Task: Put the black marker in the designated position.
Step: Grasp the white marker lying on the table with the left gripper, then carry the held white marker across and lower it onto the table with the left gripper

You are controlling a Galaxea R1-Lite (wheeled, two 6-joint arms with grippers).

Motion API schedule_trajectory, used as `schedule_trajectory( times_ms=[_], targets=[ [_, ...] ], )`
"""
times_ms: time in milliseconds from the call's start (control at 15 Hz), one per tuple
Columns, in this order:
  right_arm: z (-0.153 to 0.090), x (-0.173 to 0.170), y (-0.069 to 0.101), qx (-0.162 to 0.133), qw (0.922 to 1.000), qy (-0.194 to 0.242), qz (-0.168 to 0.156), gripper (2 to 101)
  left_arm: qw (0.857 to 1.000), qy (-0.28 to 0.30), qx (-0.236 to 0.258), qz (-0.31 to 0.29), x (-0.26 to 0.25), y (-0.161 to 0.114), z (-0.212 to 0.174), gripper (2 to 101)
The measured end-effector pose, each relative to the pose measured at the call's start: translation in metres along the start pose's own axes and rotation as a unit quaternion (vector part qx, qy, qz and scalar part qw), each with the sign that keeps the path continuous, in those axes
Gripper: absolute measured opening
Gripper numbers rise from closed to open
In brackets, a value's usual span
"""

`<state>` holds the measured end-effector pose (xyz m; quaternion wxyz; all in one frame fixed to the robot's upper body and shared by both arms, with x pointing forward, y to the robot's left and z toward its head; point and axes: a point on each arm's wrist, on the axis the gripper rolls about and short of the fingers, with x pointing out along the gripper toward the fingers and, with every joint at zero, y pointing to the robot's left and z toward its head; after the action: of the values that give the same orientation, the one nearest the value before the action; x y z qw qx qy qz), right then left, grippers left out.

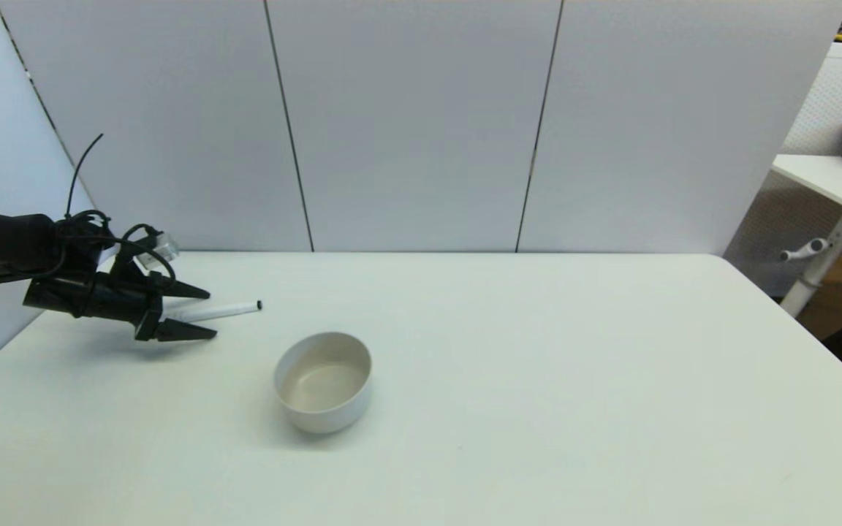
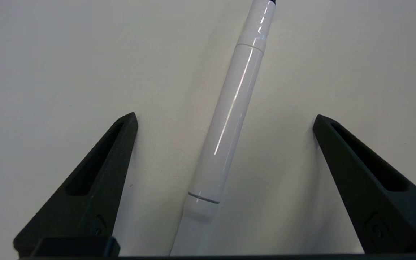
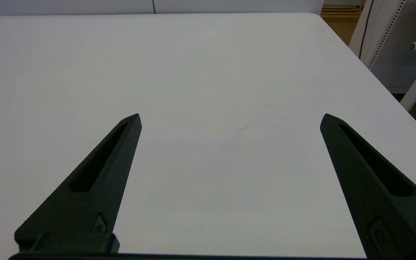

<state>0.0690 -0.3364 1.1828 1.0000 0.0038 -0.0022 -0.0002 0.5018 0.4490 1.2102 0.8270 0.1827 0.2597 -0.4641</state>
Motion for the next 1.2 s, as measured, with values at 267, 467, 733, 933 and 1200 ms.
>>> schedule_trajectory(
  times_ms=[267, 467, 733, 933, 1200],
  targets=[
    [0.0, 0.0, 0.0, 0.0, 1.0, 0.0, 0.0, 97.9, 1.0, 0.0, 0.001, 0.0, -0.0009, -0.0005, 0.0013, 97.9],
    [0.0, 0.0, 0.0, 0.0, 1.0, 0.0, 0.0, 98.0, 1.0, 0.0, 0.003, 0.002, -0.0019, -0.0006, 0.0023, 82.9],
    [0.0, 0.0, 0.0, 0.0, 1.0, 0.0, 0.0, 98.0, 1.0, -0.001, 0.004, 0.002, -0.0025, -0.0007, 0.003, 51.7],
    [0.0, 0.0, 0.0, 0.0, 1.0, 0.0, 0.0, 98.0, 1.0, -0.002, 0.009, 0.002, -0.0032, -0.0012, 0.0038, 12.0],
    [0.0001, 0.0, 0.0, 0.0, 1.0, 0.0, 0.0, 98.0, 1.0, -0.003, 0.016, 0.008, -0.0084, -0.0027, 0.01, 11.0]
  ],
)
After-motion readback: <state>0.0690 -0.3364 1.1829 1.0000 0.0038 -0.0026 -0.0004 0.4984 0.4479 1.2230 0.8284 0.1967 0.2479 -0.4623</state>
